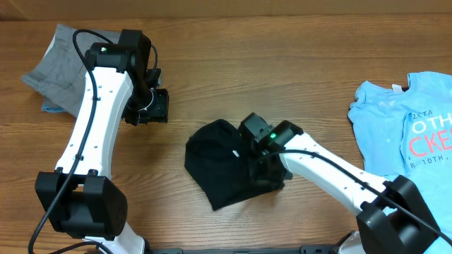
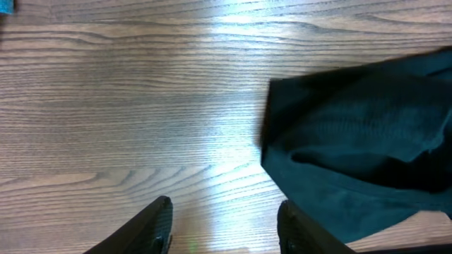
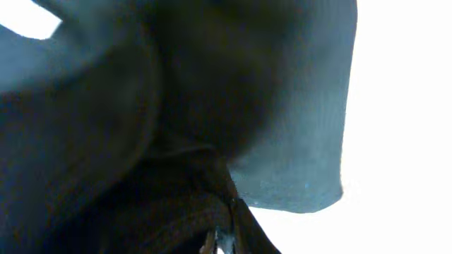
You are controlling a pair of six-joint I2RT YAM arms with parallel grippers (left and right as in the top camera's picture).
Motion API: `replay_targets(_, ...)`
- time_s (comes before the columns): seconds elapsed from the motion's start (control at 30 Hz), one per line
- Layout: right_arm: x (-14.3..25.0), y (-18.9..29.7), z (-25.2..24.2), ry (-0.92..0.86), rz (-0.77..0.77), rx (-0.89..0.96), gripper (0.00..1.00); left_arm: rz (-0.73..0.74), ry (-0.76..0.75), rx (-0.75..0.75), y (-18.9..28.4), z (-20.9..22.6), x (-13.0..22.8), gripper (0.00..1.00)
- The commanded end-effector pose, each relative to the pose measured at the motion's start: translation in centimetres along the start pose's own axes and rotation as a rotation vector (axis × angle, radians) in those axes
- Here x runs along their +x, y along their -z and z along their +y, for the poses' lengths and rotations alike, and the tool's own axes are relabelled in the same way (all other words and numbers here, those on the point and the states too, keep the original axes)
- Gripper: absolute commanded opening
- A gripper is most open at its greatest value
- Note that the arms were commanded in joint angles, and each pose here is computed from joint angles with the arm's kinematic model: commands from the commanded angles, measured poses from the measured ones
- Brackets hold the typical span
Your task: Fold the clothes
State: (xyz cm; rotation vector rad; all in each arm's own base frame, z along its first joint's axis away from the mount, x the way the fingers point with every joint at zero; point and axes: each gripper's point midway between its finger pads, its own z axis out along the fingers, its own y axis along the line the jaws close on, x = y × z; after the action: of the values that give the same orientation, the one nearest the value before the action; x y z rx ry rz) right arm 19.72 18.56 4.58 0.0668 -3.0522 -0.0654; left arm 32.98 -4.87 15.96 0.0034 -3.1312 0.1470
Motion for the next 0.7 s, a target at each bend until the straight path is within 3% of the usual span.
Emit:
replay_targets(0.0, 0.6, -1.1, -1.7, -0.158, -0.005, 0.055, 0.16, -0.033, -0.015, 0.014, 0.8, -0.3, -0.5, 0.52)
replay_targets(0.1, 1.0, -1.6, -2.0, -0.162, 0.003, 0.058, 0.3, -0.038, -0.015, 0.015, 0.8, -0.3, -0.6, 0.52)
replay_targets(0.37, -1.1, 2.4, -2.1, -0.123, -0.146, 0.057, 0.33, -0.037, -0.024, 0.014, 0.8, -0.3, -0.6, 0.56)
replay_targets(0.47, -2.5, 6.1, -0.5, -0.036, -0.261, -0.038, 0.35, -0.038, -0.023, 0.015, 0.8, -0.3, -0.6, 0.56)
replay_targets(0.53, -3.4, 8.3, 1.4, 0.063, -0.338, -0.139, 0.41, -0.043, -0.023, 0.015, 0.8, -0.3, -0.8, 0.56)
replay_targets(0.67, -4.7, 10.2, 4.9, 0.142, -0.416, -0.307, 0.45, -0.057, -0.025, 0.017, 0.9, -0.4, -1.1, 0.57)
